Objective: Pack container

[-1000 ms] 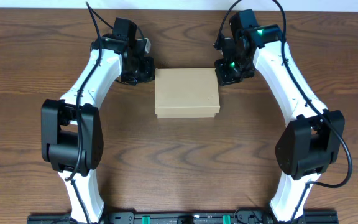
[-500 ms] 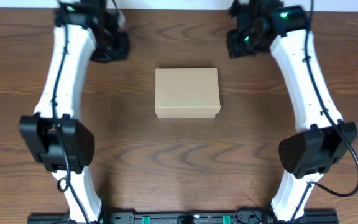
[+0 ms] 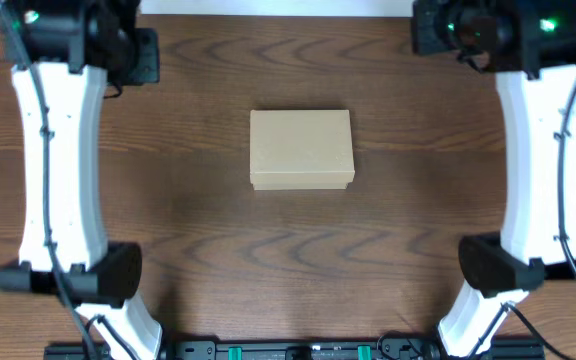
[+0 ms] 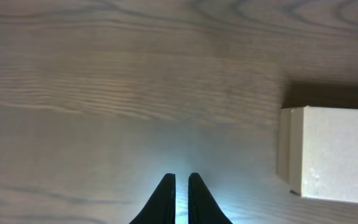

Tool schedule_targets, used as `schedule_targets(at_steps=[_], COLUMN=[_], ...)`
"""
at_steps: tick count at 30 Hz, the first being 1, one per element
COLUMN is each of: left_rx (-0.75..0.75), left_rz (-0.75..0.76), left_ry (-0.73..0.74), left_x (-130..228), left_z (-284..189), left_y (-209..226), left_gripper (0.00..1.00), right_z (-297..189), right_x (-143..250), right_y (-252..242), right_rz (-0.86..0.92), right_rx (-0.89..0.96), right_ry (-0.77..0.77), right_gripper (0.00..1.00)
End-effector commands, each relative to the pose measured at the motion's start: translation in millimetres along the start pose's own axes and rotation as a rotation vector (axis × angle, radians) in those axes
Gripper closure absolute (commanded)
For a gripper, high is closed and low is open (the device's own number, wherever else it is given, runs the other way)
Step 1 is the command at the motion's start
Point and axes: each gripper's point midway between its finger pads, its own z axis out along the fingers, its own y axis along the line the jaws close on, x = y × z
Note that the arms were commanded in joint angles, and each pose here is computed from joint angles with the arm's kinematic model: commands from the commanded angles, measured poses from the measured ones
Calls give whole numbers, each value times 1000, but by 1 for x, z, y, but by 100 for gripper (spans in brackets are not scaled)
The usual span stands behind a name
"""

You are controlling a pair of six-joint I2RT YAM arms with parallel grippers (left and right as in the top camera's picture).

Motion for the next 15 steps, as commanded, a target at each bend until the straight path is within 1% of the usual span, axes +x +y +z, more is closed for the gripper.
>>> schedule_targets(at_steps=[1, 3, 4, 5, 6, 7, 8, 9, 11, 12, 13, 14, 15], left_rx=[-73, -90, -98, -109, -119, -130, -136, -134, -130, -128, -126, -124, -122], left_rz=[-9, -19, -22, -28, -34, -46, -64, -75, -83, -88, -98, -106, -109], left_ry=[-89, -117, -134, -157, -180, -210, -236, -270, -306, -323, -335, -344, -349], left_x=[5, 14, 17, 21, 25, 28, 31, 34, 38, 41, 43, 44, 46], left_z=[-43, -64, -74, -85, -96, -107, -117, -129, -143, -149, -154, -157, -159], left_y=[20, 28, 31, 35, 39, 44, 47, 49, 52, 53, 54, 54, 55], left_gripper=[91, 90, 87, 82, 75, 68, 61, 58, 54, 49, 28, 5, 5], right_z=[-52, -70, -80, -90, -98, -106, -113, -121, -129, -132, -134, -135, -135], right_x=[-7, -6, -6, -7, -7, -7, -7, -7, -6, -5, -4, -3, -1], right_y=[-8, -8, -9, -10, -12, -14, -15, -18, -19, -19, -19, -19, -19], right_rz=[1, 0, 1, 1, 2, 3, 5, 7, 8, 9, 9, 9, 8], right_rx=[42, 45, 52, 62, 71, 83, 94, 110, 118, 118, 118, 118, 117], right_ry=[-93, -119, -138, -156, -173, -190, -203, -217, -231, -234, -235, -234, -227], right_gripper=[99, 99, 99, 99, 98, 92, 79, 62, 41, 18, 1, 1, 1])
